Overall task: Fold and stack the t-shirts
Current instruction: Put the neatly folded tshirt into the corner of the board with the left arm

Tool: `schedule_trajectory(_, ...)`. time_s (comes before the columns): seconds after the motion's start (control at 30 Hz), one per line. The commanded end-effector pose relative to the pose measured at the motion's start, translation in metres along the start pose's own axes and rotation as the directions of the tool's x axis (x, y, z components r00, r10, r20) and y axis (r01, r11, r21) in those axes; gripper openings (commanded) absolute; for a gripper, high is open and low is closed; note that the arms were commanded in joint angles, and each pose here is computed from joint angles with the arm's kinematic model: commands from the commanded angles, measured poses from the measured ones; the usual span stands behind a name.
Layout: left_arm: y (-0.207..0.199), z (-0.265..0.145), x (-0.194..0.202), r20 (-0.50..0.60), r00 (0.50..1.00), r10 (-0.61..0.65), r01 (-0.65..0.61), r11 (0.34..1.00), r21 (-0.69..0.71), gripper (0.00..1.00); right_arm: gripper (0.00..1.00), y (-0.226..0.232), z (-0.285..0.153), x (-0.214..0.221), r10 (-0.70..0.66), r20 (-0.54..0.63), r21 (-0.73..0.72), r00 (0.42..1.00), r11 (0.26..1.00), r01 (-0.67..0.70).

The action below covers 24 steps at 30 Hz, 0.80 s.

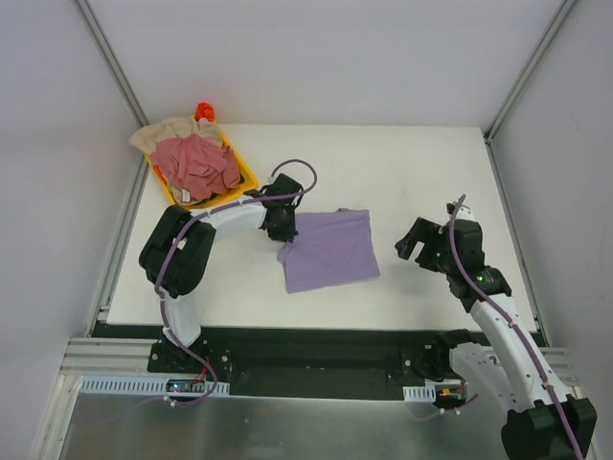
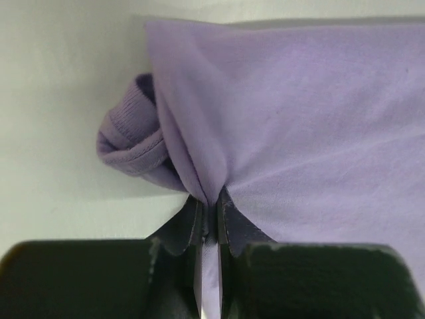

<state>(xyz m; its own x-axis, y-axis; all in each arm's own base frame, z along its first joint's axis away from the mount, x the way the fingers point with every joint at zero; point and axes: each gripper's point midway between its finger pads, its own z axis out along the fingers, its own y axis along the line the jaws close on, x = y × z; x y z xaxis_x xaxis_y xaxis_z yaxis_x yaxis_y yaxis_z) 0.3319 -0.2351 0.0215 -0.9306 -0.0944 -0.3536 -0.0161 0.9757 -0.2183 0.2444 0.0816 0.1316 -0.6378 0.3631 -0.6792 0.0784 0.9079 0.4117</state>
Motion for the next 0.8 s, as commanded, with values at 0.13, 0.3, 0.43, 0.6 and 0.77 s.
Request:
schedule_trajectory(0.13, 0.103, -0.066, 0.045, 0.026, 0.978, 0.208, -0.191, 0.938, -0.289, 0.00, 0.96, -0.030, -0.010, 0.001, -0.070, 0.001, 0.135, 0.998, 0.988, 0.069)
schedule_trajectory(0.3, 0.158, -0.091, 0.055, 0.049, 0.966, 0.255, -0.206, 0.867, -0.455, 0.00, 0.96, -0.042, -0.013, -0.001, -0.080, 0.018, 0.190, 0.997, 0.979, 0.075)
schedule_trajectory(0.43, 0.189, -0.109, 0.033, 0.119, 0.963, 0.242, -0.128, 0.799, -0.587, 0.00, 0.96, -0.042, -0.013, 0.001, -0.078, 0.014, 0.185, 0.997, 0.980, 0.074)
schedule_trajectory(0.6, 0.220, -0.129, 0.011, 0.055, 0.930, 0.363, -0.223, 0.678, -0.701, 0.00, 0.96, -0.050, -0.013, 0.001, -0.088, 0.017, 0.222, 0.996, 0.972, 0.082)
schedule_trajectory(0.77, 0.249, -0.118, 0.008, 0.064, 0.927, 0.370, -0.237, 0.709, -0.664, 0.00, 0.96, -0.062, -0.015, -0.004, -0.109, 0.032, 0.276, 0.994, 0.956, 0.096)
